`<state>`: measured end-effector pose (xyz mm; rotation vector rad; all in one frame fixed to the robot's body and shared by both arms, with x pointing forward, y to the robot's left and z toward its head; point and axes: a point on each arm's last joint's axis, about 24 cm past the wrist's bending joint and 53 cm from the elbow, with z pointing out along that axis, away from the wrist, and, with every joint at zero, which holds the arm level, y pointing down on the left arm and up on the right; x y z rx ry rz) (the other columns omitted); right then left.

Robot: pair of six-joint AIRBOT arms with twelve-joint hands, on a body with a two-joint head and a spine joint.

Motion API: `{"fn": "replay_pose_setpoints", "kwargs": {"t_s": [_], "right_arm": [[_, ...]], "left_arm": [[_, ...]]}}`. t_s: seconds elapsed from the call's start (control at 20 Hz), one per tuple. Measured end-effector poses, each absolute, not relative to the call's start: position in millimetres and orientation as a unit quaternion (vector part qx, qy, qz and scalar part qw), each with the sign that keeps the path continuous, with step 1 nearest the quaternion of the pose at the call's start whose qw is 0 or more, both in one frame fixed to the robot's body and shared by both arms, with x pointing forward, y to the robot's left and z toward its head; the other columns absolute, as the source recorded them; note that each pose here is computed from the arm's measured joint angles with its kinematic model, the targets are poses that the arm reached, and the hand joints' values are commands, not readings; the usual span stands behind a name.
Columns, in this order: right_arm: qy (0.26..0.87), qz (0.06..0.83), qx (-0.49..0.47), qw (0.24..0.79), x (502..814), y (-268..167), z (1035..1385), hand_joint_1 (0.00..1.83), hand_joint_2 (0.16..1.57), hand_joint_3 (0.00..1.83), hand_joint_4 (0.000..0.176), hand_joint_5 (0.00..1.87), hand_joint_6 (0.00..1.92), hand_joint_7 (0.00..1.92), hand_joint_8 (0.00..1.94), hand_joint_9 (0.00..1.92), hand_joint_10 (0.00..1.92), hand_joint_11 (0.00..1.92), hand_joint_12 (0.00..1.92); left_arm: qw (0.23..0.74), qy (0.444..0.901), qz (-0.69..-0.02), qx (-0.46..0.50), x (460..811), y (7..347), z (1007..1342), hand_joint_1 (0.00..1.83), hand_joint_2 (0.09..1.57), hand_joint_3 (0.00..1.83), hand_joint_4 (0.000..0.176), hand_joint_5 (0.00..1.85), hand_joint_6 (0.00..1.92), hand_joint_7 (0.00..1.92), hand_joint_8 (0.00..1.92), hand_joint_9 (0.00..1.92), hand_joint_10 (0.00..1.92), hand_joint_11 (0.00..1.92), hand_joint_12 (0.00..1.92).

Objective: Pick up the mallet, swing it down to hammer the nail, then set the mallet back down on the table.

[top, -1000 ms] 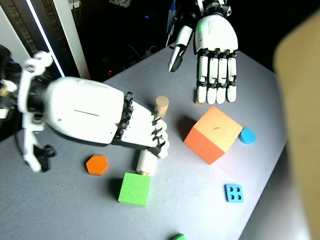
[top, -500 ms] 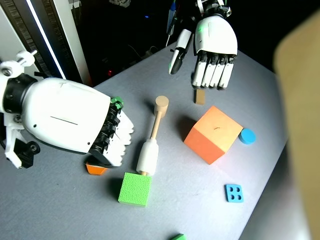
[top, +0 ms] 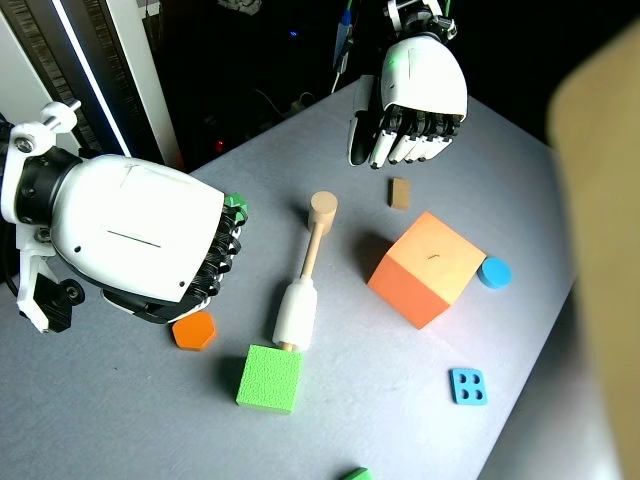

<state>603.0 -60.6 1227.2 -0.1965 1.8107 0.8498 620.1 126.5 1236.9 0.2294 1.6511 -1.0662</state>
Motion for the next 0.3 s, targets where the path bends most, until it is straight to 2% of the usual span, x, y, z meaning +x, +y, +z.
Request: {"fn": "replay_pose_setpoints", "kwargs": {"t_s": [0.05, 0.1, 0.15, 0.25, 0.3], "right_arm": [[0.761, 0.356, -0.083, 0.537, 603.1, -60.1, 1226.5, 0.97, 1.44, 0.01, 0.0, 1.52, 1.92, 1.67, 1.94, 1.76, 1.92, 1.82, 1.92], [0.762, 0.355, -0.083, 0.535, 602.9, -60.2, 1225.2, 0.97, 1.44, 0.01, 0.0, 1.51, 1.92, 1.66, 1.94, 1.75, 1.92, 1.81, 1.92], [0.762, 0.354, -0.084, 0.535, 602.8, -60.3, 1224.4, 0.97, 1.45, 0.01, 0.0, 1.52, 1.92, 1.67, 1.94, 1.76, 1.92, 1.82, 1.92], [0.762, 0.353, -0.084, 0.536, 603.2, -60.4, 1224.5, 0.98, 1.44, 0.01, 0.0, 1.54, 1.92, 1.68, 1.94, 1.77, 1.92, 1.84, 1.92], [0.761, 0.352, -0.083, 0.538, 603.9, -60.1, 1224.9, 0.98, 1.44, 0.01, 0.0, 1.51, 1.92, 1.66, 1.94, 1.76, 1.92, 1.83, 1.92]], "left_arm": [[0.549, 0.698, -0.45, 0.097, 620.0, 126.5, 1236.6, 0.86, 1.47, 0.02, 0.113, 1.4, 1.92, 1.53, 1.92, 1.59, 1.92, 1.62, 1.92], [0.549, 0.697, -0.451, 0.097, 619.5, 126.3, 1236.5, 0.88, 1.44, 0.0, 0.007, 1.41, 1.92, 1.51, 1.92, 1.56, 1.92, 1.58, 1.92], [0.548, 0.697, -0.452, 0.098, 618.8, 126.0, 1235.2, 0.93, 1.43, 0.0, 0.0, 1.45, 1.92, 1.53, 1.92, 1.56, 1.92, 1.57, 1.92], [0.544, 0.7, -0.452, 0.098, 617.7, 126.1, 1231.9, 0.99, 1.42, 0.0, 0.0, 1.45, 1.92, 1.52, 1.92, 1.56, 1.92, 1.54, 1.92], [0.543, 0.701, -0.452, 0.099, 617.3, 126.2, 1231.0, 1.02, 1.4, 0.0, 0.064, 1.45, 1.92, 1.52, 1.92, 1.56, 1.92, 1.53, 1.92]]}}
